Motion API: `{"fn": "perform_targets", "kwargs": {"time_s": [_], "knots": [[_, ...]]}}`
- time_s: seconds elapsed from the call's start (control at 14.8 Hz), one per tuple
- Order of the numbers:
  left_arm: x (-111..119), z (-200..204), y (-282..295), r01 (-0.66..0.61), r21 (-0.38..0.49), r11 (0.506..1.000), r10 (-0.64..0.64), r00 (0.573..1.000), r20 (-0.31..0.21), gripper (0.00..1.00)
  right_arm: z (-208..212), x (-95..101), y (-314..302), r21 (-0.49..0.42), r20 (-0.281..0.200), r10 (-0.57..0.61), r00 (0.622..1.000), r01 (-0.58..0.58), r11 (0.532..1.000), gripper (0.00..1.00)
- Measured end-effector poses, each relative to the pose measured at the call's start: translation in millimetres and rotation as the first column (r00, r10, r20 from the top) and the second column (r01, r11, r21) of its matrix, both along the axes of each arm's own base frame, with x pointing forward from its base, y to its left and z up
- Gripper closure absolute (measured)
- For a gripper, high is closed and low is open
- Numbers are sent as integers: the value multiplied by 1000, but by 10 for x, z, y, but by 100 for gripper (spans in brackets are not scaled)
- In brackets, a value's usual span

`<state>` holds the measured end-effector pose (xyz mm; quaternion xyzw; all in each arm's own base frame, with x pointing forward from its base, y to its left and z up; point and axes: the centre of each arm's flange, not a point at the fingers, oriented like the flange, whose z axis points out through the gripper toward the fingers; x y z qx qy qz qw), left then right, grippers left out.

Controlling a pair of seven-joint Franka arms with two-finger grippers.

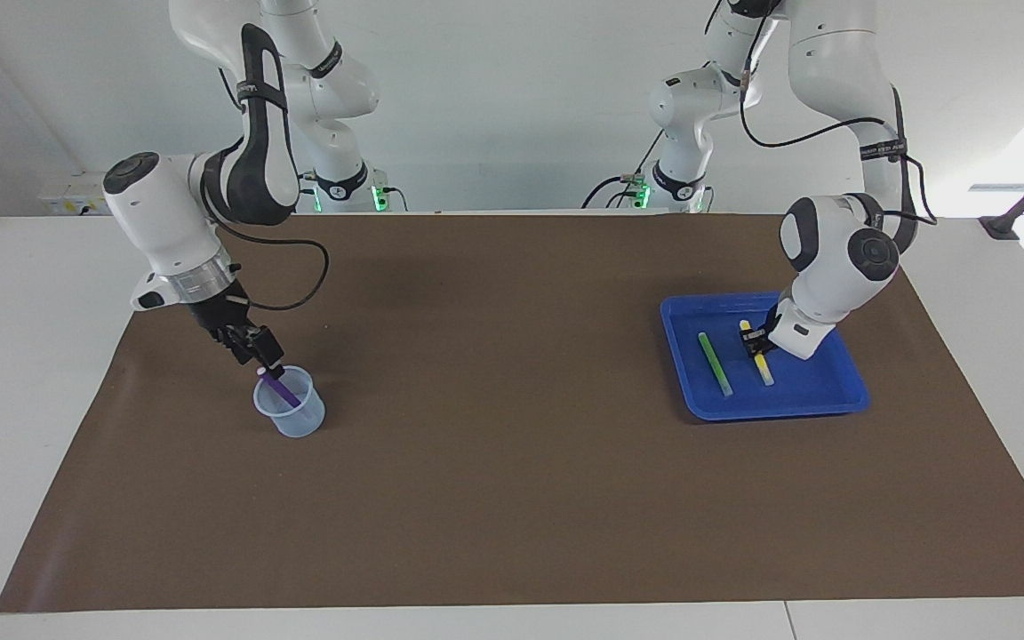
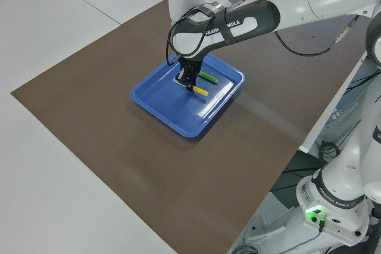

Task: Right arm passes pens to left for tray arrangement
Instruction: 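Place the yellow pen in the tray beside the green pen with the left gripper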

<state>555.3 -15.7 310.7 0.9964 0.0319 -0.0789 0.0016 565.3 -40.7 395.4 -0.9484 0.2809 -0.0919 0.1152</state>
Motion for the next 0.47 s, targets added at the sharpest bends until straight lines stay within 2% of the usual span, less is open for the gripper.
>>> {"fn": "perform_targets", "kwargs": {"time_s": [0.14,0.34,0.47], "knots": [[1,0,3,7,-1,1000,-7,1000,1,67,-36,3,0,0,-6,-1,1000,1,1000,19],[7,9,13,7,-1,1000,-7,1000,3,33,-70,6,1,3,-12,-4,1000,4,1000,22],[35,51,28,4,0,1000,-4,1000,9,10,-73,7,3,22,-12,-18,1000,18,1000,34]]}}
